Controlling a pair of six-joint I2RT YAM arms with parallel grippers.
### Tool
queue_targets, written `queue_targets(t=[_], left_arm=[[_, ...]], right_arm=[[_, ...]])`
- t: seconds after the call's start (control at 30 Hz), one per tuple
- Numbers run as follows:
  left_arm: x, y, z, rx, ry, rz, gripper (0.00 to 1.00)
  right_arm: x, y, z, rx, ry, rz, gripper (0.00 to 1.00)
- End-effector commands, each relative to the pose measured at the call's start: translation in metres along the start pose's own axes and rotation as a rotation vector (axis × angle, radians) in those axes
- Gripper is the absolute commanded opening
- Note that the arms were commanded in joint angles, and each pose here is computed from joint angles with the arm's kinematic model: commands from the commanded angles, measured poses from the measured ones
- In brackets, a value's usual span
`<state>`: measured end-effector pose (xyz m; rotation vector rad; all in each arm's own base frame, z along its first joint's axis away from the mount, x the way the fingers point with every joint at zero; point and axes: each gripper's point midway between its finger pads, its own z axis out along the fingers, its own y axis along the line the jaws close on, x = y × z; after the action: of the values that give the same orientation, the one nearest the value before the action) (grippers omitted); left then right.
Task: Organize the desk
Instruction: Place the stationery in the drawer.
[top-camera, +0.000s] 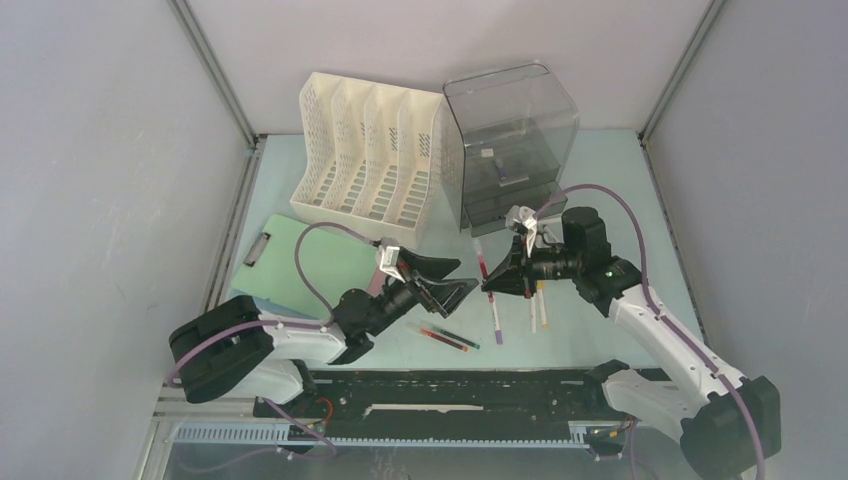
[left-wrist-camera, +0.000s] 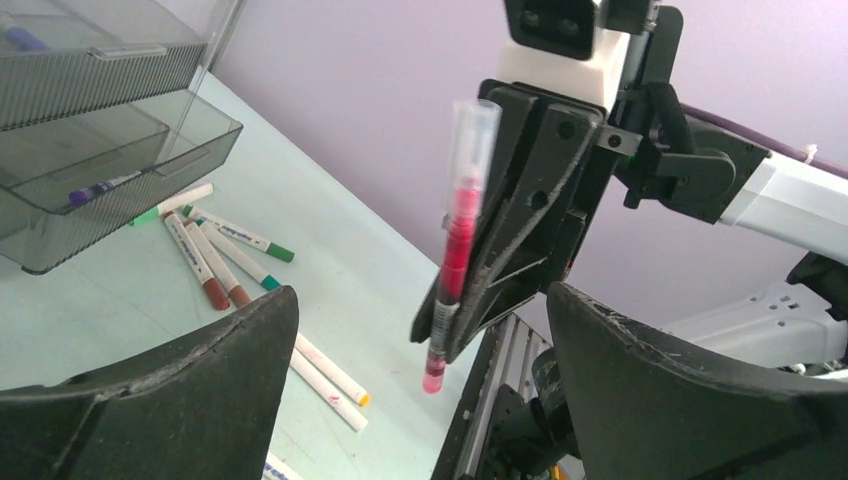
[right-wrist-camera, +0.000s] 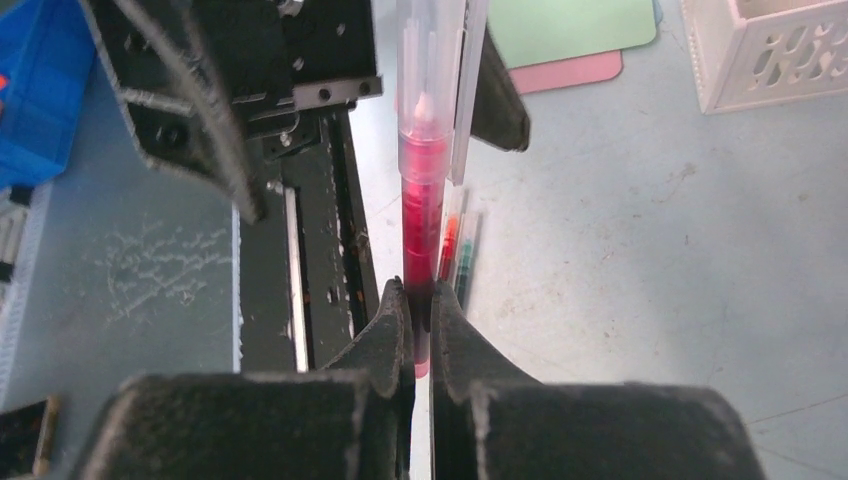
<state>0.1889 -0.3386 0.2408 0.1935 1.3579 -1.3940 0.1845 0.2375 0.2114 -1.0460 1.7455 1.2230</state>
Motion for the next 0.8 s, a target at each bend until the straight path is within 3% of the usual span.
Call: queue_targets(t=[0.0, 0.33, 0.63, 0.77], left_arm=[[-0.006, -0.009, -0.008, 0.099, 0.034, -0.008, 1.00], [0.001, 0.016, -0.024, 0.032, 0.094, 0.008, 1.00], [0.010, 0.052, -0.042, -0.176, 0.215, 0.147, 1.00], [-0.001, 0.064, -0.059, -0.272, 0.206, 0.192, 1.00]], right_arm=[[0.005, 0.011, -0.011, -0.066, 0.024, -0.174, 0.00], [0.004, -0.002, -0.031, 0.020, 0.044, -0.259, 0.00], [-0.002, -0.025, -0.058, 0.179, 0.038, -0.328, 0.00], [-0.004, -0.032, -0.070, 0.234, 0.032, -0.350, 0.00]])
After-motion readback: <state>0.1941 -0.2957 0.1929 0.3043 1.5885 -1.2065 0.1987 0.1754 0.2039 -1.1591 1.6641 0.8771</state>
